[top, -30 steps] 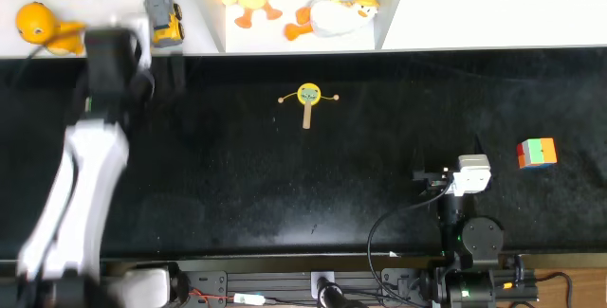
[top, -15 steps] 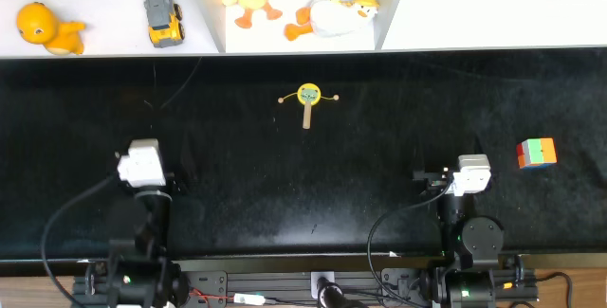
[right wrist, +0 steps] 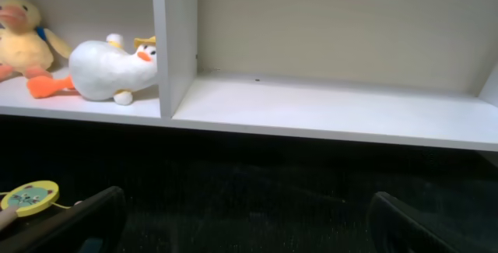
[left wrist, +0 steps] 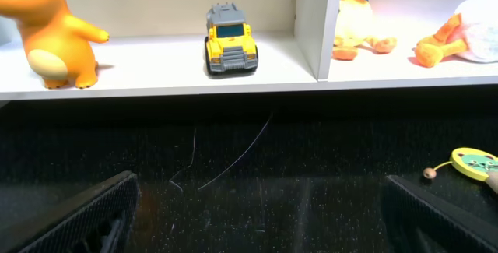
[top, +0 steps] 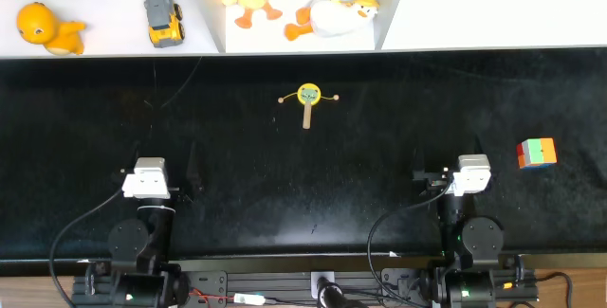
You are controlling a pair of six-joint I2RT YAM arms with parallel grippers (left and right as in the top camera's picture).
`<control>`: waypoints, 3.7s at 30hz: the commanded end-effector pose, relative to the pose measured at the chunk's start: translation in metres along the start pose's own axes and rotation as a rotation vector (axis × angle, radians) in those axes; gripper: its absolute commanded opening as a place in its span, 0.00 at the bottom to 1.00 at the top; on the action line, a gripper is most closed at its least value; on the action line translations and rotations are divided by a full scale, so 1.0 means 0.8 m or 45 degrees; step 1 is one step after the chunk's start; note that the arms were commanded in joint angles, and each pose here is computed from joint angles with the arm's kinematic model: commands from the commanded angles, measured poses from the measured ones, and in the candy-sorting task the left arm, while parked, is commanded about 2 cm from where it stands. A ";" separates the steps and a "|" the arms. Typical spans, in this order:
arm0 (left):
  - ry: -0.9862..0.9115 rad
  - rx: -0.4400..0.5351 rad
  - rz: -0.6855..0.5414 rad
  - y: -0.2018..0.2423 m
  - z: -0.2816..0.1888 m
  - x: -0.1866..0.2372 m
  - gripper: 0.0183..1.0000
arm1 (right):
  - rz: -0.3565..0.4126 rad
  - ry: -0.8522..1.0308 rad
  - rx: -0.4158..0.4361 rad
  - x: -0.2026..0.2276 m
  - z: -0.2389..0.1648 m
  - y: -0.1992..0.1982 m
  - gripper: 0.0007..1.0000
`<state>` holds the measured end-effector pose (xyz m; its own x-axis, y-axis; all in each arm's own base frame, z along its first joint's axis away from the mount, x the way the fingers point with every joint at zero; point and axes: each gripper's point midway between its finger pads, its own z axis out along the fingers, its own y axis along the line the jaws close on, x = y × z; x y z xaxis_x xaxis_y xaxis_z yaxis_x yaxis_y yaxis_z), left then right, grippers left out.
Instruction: Store Toys
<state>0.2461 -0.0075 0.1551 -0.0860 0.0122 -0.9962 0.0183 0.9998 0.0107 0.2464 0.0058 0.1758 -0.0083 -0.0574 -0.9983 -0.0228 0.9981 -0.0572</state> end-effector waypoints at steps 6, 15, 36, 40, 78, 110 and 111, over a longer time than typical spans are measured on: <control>-0.011 0.029 0.024 -0.006 -0.001 -0.002 1.00 | 0.011 0.001 -0.007 0.005 0.001 0.001 1.00; -0.010 0.029 0.025 -0.006 -0.001 -0.001 1.00 | 0.010 0.042 -0.022 0.011 0.002 0.005 0.99; -0.010 0.029 0.024 -0.006 -0.001 -0.001 1.00 | 0.225 1.250 -0.089 0.062 0.078 0.170 1.00; -0.010 0.029 0.024 -0.006 -0.001 -0.001 1.00 | 0.246 1.262 -0.055 0.083 0.100 0.218 1.00; -0.010 0.029 0.024 -0.006 -0.001 -0.001 1.00 | 0.298 1.418 0.002 0.182 0.122 0.299 0.15; -0.010 0.029 0.024 -0.006 -0.001 -0.001 1.00 | -0.097 1.298 0.145 0.029 0.157 -0.004 0.06; -0.011 0.029 0.024 -0.006 -0.001 -0.002 1.00 | -0.105 1.290 0.141 0.028 0.170 -0.003 0.06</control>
<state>0.2460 -0.0084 0.1552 -0.0848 0.0121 -0.9963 0.0236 0.9997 0.0102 0.3600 0.0010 0.1468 -0.8494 0.0685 -0.5233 0.1574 0.9793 -0.1272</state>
